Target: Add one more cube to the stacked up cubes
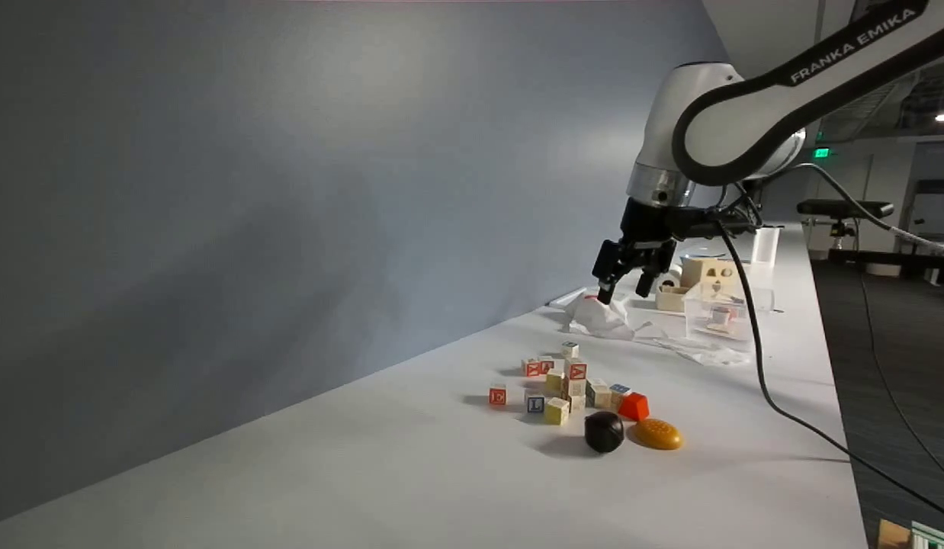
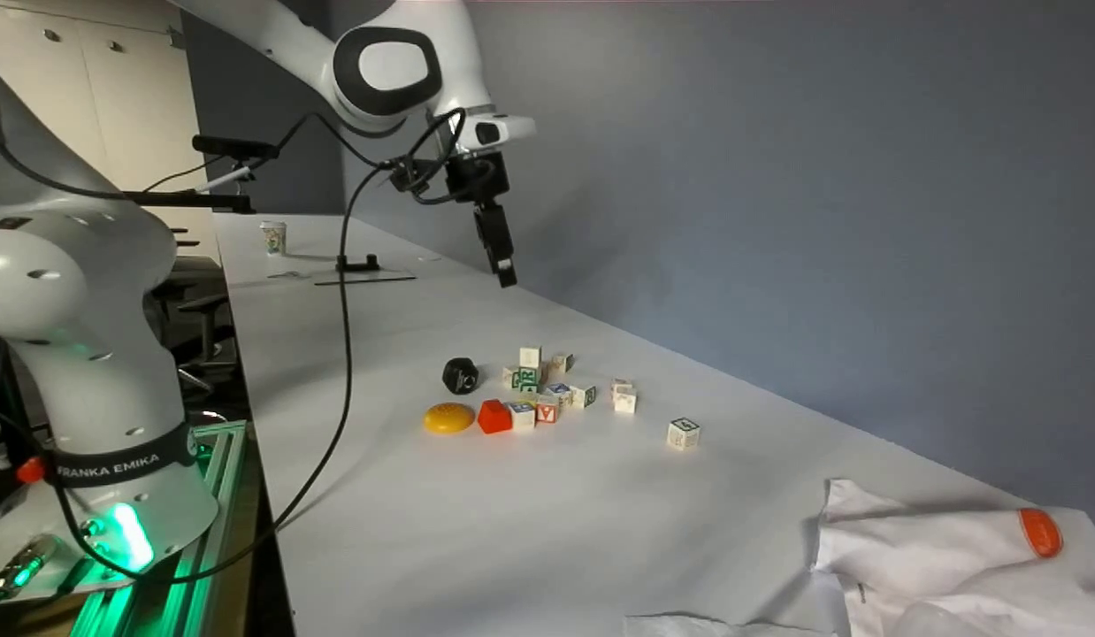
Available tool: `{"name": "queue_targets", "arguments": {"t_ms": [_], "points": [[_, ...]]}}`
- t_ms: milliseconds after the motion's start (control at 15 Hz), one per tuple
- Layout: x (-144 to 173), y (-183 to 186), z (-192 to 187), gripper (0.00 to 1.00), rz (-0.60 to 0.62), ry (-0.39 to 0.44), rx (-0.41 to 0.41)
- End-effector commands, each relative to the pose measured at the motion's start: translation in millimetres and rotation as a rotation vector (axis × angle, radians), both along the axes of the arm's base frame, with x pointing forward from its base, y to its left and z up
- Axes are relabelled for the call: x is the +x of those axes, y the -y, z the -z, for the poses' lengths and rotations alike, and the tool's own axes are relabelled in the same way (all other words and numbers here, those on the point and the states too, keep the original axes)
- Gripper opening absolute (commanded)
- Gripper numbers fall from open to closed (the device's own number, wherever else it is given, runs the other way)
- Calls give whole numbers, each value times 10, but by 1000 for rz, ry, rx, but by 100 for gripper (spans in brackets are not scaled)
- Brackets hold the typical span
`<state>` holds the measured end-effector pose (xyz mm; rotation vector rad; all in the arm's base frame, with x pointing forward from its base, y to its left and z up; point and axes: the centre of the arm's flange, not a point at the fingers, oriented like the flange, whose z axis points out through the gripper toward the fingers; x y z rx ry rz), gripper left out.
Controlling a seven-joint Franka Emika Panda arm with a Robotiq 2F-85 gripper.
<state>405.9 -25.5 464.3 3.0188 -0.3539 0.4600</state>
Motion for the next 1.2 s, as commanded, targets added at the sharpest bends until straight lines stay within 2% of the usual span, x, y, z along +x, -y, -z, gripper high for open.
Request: {"name": "queue_targets", "arguments": {"t_ms": [0,67,133,200,267,667,733,867,1133], "points": [[243,451,61,100,-97,23,-17],[300,558,98,100,-111,28,-27],[376,647,136,100,-83,20,10],[417,661,155,100,-64,-29,63],[187,577,128,100,-62,11,15],[351,645,231,100,-57,-20,40],[461,716,252,100,-27,14,32],[610,892,256,100,-24,24,36],[924,1225,377,100,-84,22,8]]}}
